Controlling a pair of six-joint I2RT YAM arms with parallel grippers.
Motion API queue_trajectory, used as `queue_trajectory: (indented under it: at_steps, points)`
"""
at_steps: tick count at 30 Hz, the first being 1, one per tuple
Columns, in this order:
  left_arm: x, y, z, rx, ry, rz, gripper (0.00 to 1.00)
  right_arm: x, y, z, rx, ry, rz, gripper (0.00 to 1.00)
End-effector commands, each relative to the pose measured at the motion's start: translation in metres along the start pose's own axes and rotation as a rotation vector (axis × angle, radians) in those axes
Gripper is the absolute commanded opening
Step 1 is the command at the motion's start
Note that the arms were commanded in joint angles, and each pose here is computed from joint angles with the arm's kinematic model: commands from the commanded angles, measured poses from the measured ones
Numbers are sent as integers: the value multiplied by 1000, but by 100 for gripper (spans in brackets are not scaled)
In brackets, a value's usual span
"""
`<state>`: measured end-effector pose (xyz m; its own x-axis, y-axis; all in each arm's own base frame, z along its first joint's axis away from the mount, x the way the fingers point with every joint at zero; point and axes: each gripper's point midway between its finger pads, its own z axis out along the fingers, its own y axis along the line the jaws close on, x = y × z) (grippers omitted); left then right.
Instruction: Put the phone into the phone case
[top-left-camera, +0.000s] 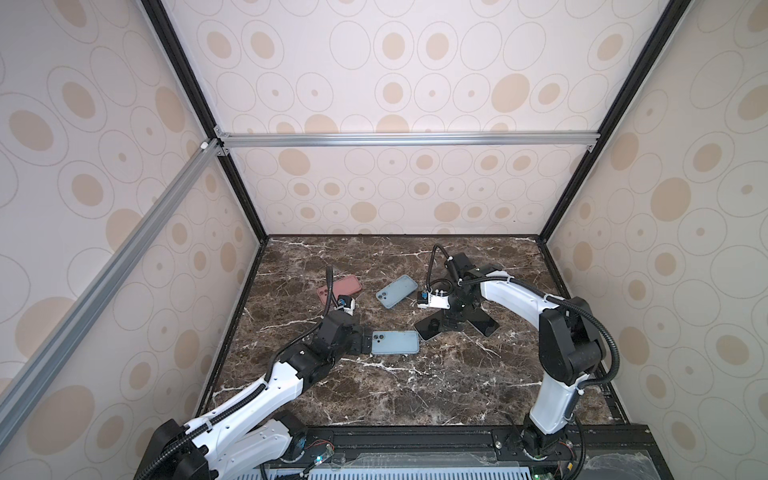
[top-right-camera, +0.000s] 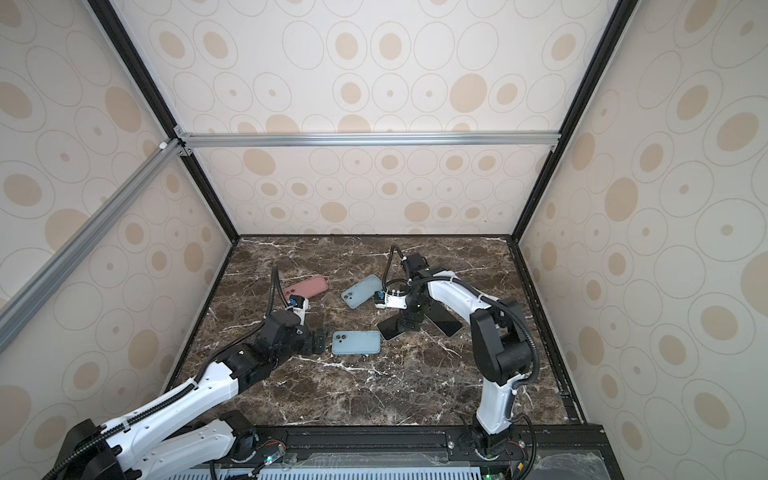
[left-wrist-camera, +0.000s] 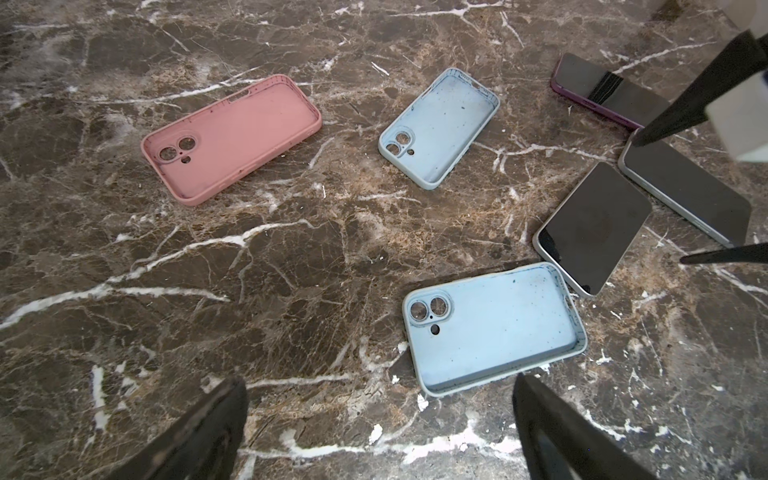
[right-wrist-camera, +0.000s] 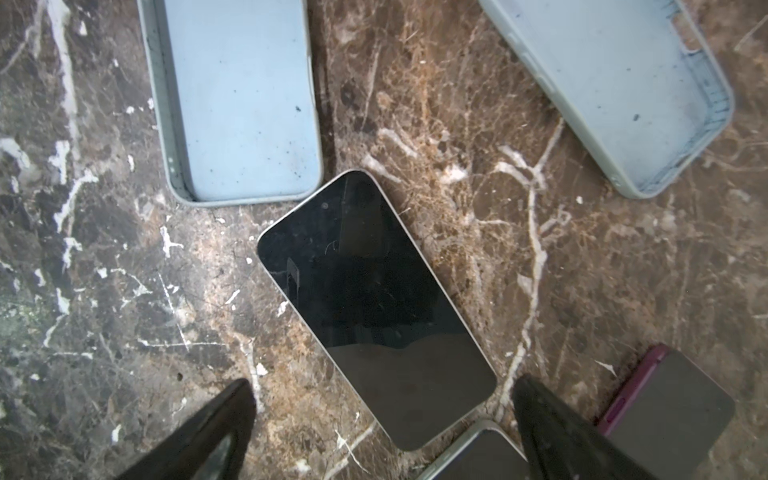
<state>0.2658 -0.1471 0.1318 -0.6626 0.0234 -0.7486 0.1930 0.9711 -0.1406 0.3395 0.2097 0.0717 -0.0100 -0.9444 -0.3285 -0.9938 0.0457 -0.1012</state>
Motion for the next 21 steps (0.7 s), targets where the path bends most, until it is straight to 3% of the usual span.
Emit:
queue_trajectory:
  at_steps: [1, 21]
  points:
    - [-7, 0, -5, -2, -35, -19, 100, 3, 9, 12, -55, 41, -64, 100]
    - [-10, 2, -12, 3, -60, -26, 100, 9, 3, 54, -66, 114, -105, 100]
